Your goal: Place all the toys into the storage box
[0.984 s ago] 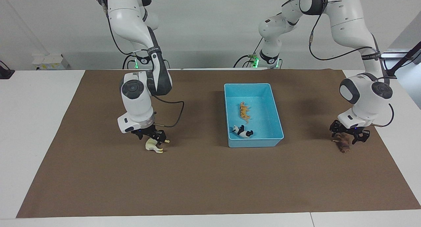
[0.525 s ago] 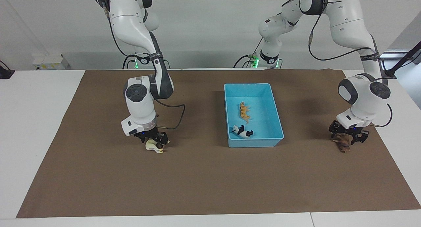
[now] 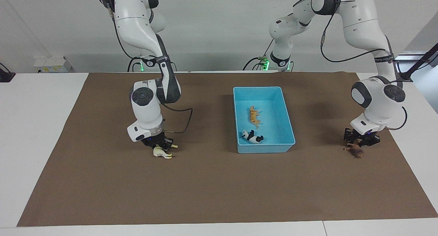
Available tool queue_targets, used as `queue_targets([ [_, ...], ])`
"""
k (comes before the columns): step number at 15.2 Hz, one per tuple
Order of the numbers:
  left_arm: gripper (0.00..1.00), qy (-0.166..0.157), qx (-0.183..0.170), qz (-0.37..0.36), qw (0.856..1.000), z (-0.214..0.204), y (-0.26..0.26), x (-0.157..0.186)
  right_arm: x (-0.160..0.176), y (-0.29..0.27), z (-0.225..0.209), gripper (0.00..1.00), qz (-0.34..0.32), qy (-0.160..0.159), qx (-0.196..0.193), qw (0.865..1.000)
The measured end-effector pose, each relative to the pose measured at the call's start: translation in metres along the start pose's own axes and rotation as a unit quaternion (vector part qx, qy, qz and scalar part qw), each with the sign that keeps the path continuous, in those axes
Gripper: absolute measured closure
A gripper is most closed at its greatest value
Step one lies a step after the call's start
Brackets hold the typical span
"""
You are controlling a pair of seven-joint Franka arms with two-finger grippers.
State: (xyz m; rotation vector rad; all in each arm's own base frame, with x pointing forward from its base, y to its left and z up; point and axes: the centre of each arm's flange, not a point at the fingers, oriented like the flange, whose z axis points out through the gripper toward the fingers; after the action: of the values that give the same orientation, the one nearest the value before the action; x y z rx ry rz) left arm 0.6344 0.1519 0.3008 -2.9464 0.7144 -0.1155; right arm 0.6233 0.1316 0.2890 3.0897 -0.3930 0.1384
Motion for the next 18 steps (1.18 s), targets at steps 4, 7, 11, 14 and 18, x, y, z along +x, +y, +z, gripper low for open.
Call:
queue_targets([
  [4,0.67,-0.009,-0.008,-0.032,0.999,-0.045,-0.009,0.025,0.017,-0.009,-0.061,0.54,0.001,-0.044,-0.019,0.999],
  [7,0.67,-0.003,-0.022,-0.080,0.997,-0.091,-0.001,0.053,0.027,-0.010,-0.141,0.54,0.003,-0.058,-0.022,0.998],
  [11,0.67,0.003,-0.028,-0.216,0.976,-0.164,0.064,0.098,0.029,-0.001,-0.196,0.54,0.009,-0.059,-0.021,0.998],
  [14,0.67,-0.013,-0.031,-0.306,0.951,-0.210,0.156,0.126,0.030,0.000,-0.199,0.54,0.010,-0.059,-0.021,0.998],
  [18,0.67,-0.033,-0.029,-0.378,0.925,-0.229,0.284,0.150,0.030,-0.001,-0.197,0.54,0.010,-0.060,-0.022,0.998],
])
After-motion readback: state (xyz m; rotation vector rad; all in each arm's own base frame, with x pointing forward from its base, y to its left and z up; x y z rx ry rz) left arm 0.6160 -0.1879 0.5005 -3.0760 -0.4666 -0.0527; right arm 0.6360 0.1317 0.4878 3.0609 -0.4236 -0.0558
